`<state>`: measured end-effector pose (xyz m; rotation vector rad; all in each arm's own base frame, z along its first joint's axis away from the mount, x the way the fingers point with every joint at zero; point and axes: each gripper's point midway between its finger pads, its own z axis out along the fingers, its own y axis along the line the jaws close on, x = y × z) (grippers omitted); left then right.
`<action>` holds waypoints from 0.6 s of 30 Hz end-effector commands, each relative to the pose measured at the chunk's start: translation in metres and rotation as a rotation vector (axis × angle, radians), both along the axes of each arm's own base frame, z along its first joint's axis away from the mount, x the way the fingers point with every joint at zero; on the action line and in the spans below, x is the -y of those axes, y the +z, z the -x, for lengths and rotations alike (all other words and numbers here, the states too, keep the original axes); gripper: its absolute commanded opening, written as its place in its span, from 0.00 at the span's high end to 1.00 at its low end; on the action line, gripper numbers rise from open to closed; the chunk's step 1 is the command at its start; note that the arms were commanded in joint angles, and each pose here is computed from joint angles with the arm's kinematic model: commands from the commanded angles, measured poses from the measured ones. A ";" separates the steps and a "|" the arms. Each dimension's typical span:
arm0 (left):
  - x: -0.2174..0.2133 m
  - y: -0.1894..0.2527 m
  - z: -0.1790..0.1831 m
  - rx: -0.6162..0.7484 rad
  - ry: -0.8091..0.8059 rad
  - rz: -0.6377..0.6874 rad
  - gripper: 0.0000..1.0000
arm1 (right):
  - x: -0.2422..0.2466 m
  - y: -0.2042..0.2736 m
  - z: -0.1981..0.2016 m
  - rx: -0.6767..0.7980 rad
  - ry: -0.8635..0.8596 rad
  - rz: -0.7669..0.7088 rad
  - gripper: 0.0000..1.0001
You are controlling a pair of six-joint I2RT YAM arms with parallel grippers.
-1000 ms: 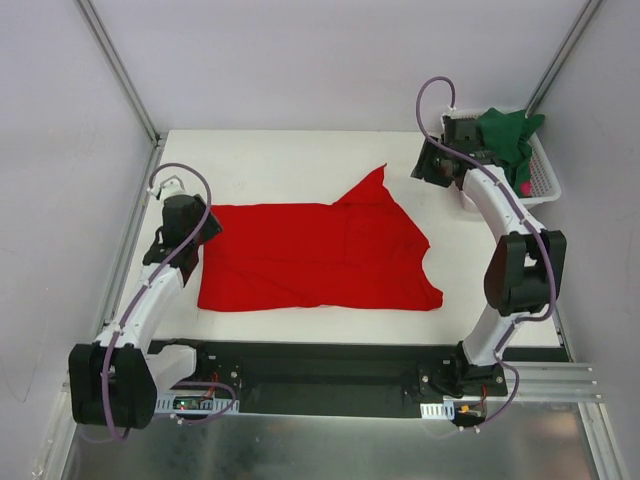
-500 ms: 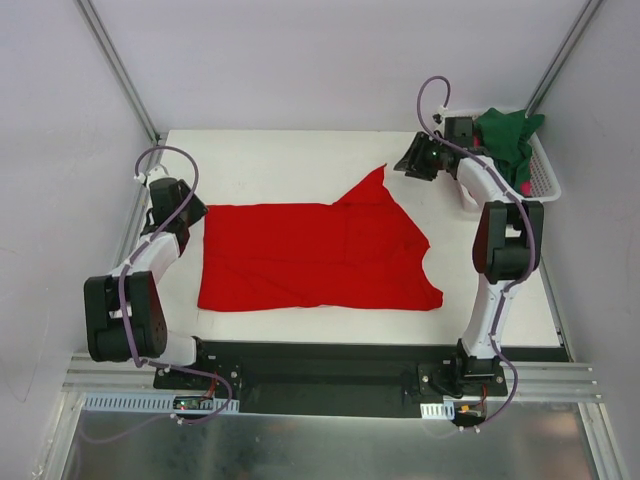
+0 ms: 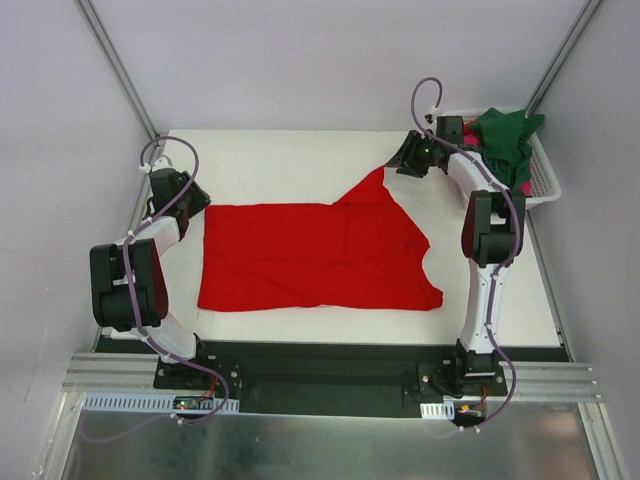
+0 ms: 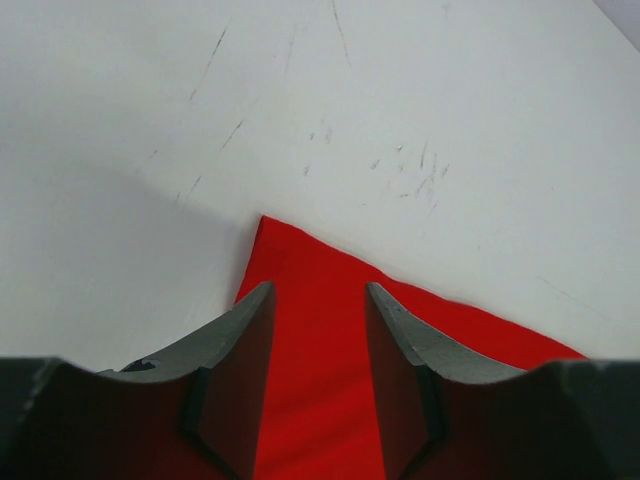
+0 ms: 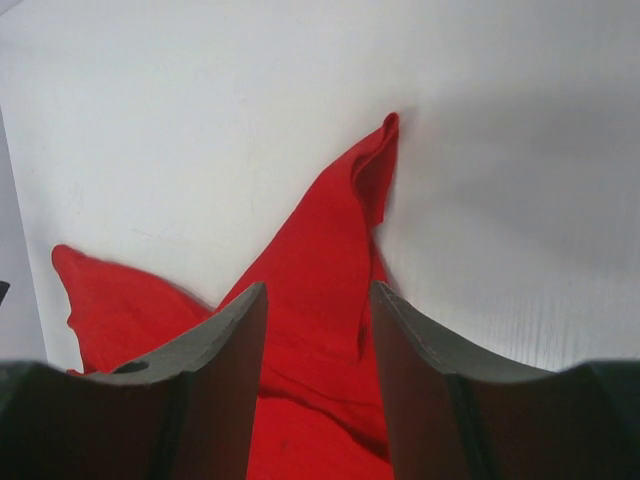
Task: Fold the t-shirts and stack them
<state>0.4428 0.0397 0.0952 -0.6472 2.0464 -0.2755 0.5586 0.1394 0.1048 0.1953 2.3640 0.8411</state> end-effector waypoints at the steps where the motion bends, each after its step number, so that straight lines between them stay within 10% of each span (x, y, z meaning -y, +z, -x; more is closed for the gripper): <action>1: 0.003 0.021 -0.011 0.077 -0.041 -0.004 0.60 | -0.008 0.001 -0.021 0.019 0.000 -0.050 0.51; 18: 0.007 0.017 -0.002 0.072 -0.061 -0.013 0.61 | -0.022 0.001 -0.056 0.092 -0.071 -0.171 0.51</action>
